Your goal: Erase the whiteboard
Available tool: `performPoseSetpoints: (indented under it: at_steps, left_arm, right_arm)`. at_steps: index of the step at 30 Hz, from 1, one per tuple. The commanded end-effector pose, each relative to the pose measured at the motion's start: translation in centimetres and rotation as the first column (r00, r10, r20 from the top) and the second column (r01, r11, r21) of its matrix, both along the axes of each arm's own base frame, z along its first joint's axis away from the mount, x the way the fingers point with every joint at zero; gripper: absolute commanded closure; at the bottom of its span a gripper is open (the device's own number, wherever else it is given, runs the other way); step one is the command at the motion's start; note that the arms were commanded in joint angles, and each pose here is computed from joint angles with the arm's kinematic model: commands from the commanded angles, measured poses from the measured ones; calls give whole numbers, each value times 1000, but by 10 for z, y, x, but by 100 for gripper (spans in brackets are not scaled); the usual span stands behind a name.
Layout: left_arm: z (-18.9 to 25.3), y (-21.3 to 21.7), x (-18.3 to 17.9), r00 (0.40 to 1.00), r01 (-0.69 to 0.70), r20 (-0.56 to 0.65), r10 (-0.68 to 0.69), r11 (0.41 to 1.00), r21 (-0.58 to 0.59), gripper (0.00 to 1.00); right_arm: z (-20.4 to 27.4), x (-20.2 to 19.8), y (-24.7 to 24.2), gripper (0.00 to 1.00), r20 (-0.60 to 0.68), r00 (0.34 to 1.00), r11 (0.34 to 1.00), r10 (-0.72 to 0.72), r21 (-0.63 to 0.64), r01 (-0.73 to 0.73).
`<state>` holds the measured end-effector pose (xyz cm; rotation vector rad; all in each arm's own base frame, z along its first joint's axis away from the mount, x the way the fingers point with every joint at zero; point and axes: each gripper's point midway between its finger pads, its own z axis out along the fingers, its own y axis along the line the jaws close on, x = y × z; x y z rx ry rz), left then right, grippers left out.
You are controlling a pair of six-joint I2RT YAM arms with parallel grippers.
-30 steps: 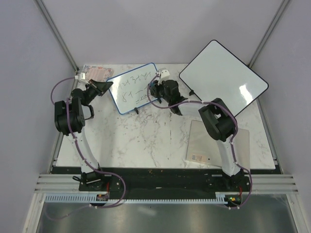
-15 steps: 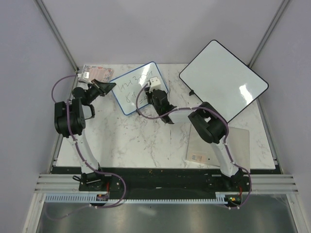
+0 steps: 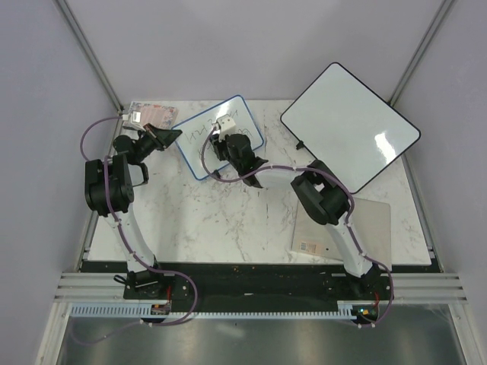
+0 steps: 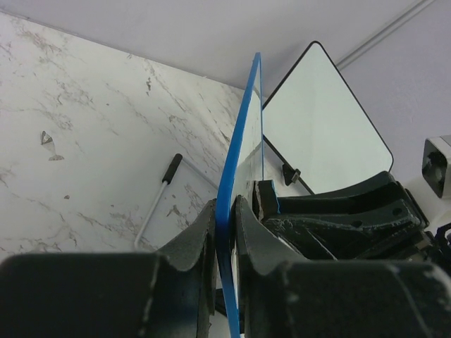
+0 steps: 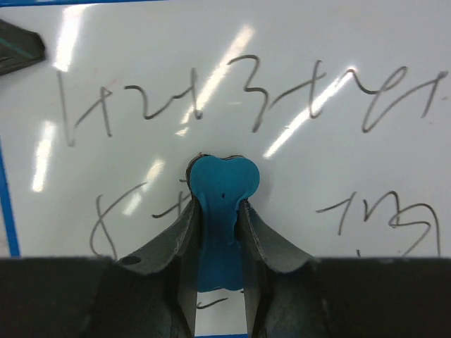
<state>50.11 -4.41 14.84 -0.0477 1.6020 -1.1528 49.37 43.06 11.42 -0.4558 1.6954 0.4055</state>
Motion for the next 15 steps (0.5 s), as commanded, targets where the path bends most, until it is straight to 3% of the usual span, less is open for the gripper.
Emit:
performPoseSetpoints:
  at_steps: [1, 11, 15]
  left_arm:
    - [8, -15, -9, 994, 69, 77, -76, 993, 92, 98]
    - [10, -16, -9, 994, 73, 74, -79, 994, 86, 98]
    - [9, -16, -10, 994, 77, 70, -82, 994, 82, 98]
  right_arm:
    - [-16, -38, 53, 100, -45, 979, 980, 198, 12, -198]
    - [-13, -56, 66, 100, -19, 974, 967, 226, 129, -222]
    - [-8, -61, 78, 100, 21, 967, 960, 254, 119, -255]
